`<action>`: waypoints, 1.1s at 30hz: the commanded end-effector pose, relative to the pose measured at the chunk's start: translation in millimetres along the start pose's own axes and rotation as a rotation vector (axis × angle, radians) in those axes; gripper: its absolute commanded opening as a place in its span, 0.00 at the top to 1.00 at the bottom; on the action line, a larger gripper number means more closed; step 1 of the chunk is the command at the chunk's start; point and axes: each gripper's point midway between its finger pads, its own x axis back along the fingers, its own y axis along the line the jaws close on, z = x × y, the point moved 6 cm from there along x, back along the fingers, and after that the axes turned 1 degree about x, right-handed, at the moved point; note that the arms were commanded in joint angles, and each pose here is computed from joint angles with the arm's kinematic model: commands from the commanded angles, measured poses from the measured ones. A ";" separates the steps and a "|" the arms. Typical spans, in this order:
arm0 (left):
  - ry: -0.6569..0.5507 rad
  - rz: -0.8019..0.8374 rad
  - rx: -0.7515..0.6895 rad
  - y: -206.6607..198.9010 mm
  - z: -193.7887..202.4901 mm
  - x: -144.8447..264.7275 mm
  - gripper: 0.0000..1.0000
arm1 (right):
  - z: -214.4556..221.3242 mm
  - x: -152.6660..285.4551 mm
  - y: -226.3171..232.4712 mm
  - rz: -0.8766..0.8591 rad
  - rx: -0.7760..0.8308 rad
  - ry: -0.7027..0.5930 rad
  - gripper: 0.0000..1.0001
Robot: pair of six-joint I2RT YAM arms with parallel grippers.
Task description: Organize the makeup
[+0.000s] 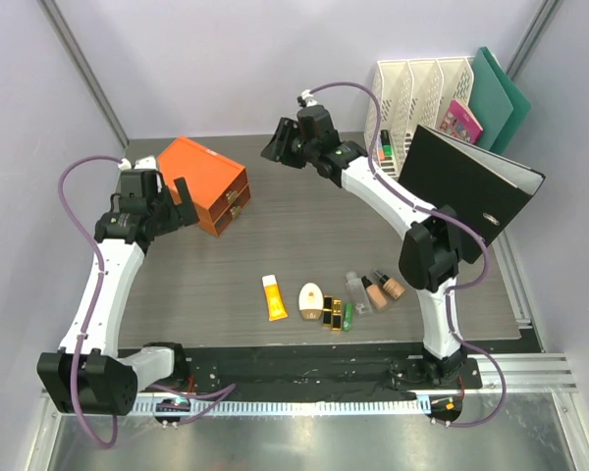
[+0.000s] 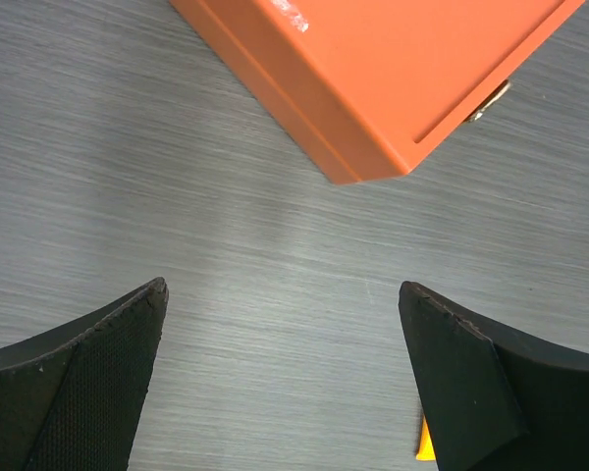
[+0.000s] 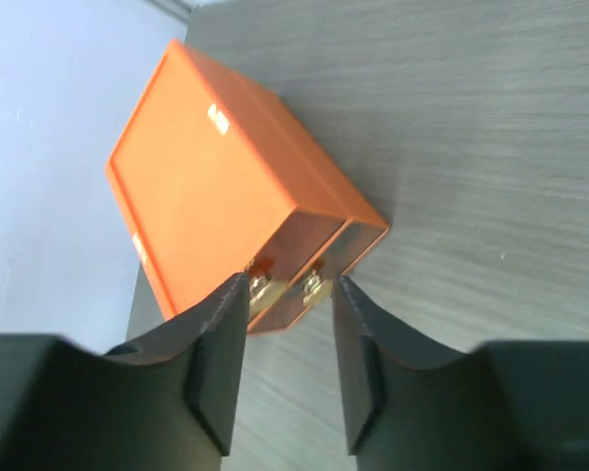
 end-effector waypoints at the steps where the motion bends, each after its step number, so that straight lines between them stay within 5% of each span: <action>1: -0.011 0.043 0.041 -9.5 -9.5 -5.5 0.00 | 40.2 -6.6 -8.4 -0.017 0.041 0.132 0.47; 8: -0.037 0.091 -0.008 -18.8 -26.8 -14.4 0.00 | 50.9 -20.8 12.1 -0.139 -0.029 0.194 0.41; 11: -0.039 0.108 -0.023 -24.2 -36.8 -22.2 0.51 | 58.2 -30.9 17.3 -0.187 -0.076 0.233 0.41; 12: -0.032 0.103 -0.018 -25.0 -38.4 -25.3 0.84 | 60.7 -32.7 19.3 -0.202 -0.091 0.247 0.41; 14: -0.021 0.080 -0.003 -26.8 -45.3 -35.9 1.00 | 63.3 -38.4 21.7 -0.222 -0.123 0.257 0.41; 33: 0.052 0.347 0.087 -84.7 -81.6 -129.2 1.00 | 82.5 -56.4 26.2 -0.317 -0.268 0.329 0.41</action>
